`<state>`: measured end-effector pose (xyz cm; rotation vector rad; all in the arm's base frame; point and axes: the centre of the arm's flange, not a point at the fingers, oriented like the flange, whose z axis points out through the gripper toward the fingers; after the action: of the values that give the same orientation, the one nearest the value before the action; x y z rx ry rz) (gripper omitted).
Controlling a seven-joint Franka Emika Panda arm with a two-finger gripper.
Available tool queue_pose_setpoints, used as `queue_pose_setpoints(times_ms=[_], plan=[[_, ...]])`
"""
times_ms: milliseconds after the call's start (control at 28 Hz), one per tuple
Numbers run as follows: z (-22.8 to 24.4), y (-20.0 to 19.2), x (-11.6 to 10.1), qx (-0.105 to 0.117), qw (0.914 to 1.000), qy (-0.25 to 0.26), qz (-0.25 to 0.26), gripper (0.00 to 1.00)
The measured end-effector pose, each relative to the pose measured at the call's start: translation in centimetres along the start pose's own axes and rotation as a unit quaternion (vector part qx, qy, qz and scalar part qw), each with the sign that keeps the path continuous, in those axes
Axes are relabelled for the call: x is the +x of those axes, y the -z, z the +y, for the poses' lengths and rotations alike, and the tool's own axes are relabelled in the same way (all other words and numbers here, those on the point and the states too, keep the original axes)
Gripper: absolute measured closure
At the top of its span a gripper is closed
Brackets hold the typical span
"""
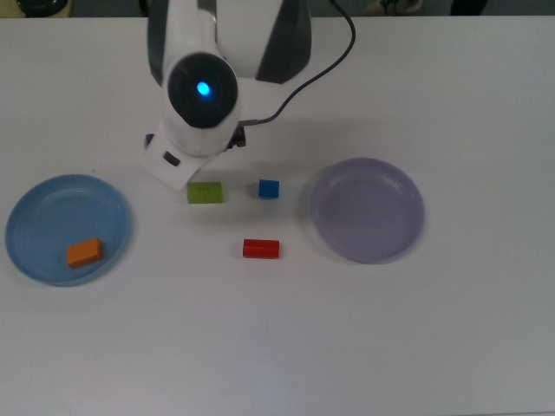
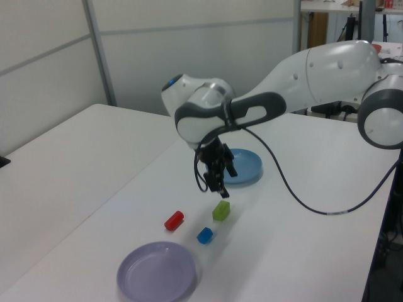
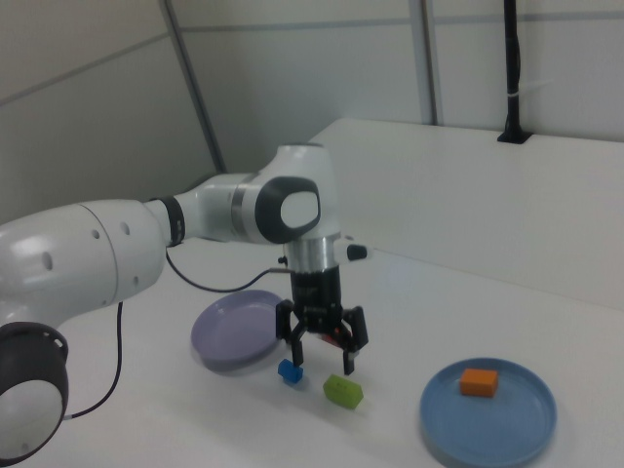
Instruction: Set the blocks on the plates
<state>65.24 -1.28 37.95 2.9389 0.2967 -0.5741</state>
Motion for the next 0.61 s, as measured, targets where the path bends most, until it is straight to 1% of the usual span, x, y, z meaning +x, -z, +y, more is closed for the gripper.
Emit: queue_pose_setpoints(times_ms=[143,357,464,607], plan=[[-1.3,-2.0,1.3,-0.001,0.9999,0.011,-0.010,0.00],[-1.5,-3.9,3.6,-0.005,0.9998,0.011,0.016,0.00],[-1.5,-4.3,4.1,-0.007,0.9996,0.011,0.025,0.00],[-1.4,-4.8,4.4,-0.013,0.9996,0.012,0.022,0.00]])
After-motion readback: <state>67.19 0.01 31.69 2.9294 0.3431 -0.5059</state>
